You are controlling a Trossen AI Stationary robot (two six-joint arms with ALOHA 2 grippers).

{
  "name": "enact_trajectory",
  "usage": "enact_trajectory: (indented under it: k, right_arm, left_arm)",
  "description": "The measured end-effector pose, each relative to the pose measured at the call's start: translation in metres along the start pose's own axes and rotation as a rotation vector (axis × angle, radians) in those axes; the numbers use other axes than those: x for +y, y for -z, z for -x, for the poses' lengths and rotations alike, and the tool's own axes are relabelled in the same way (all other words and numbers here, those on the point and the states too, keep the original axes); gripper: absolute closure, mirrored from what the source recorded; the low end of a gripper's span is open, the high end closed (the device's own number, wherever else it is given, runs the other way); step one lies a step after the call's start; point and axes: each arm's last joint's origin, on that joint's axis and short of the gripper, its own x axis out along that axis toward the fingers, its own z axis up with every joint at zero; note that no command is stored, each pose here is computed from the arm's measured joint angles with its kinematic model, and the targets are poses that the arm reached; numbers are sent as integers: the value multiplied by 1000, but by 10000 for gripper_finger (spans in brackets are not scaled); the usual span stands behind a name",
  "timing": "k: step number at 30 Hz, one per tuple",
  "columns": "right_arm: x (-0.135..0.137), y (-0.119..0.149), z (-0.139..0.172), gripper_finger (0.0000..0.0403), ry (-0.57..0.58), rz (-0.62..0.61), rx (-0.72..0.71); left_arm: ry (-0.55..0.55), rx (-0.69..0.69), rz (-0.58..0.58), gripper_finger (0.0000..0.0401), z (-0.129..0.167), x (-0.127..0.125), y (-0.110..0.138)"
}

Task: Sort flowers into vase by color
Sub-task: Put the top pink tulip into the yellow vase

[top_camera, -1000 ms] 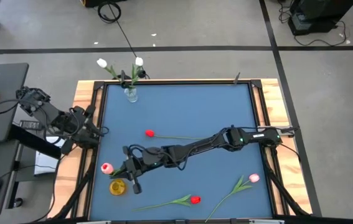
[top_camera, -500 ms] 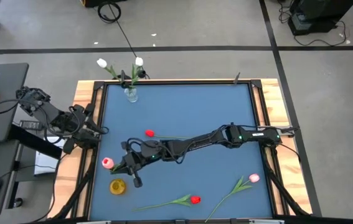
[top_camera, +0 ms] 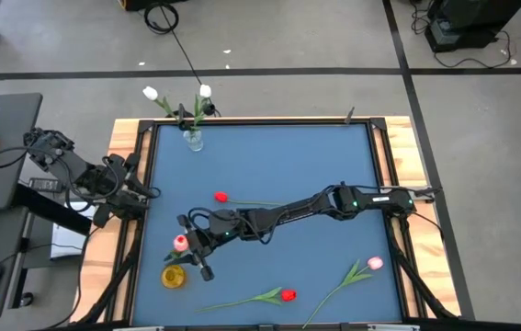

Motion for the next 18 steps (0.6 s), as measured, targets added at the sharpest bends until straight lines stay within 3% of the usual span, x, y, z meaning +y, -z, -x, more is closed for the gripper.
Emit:
enact_trajectory:
  k: [6, 18]
  right_arm:
    - [3, 0, -1, 289, 2, -27, -1]
    - [4, -22, 5, 216, -112, -276, -30]
  left_arm:
    - [0, 0, 0, 258, 0, 0, 0]
    - [-1, 1, 0, 258, 0, 0, 0]
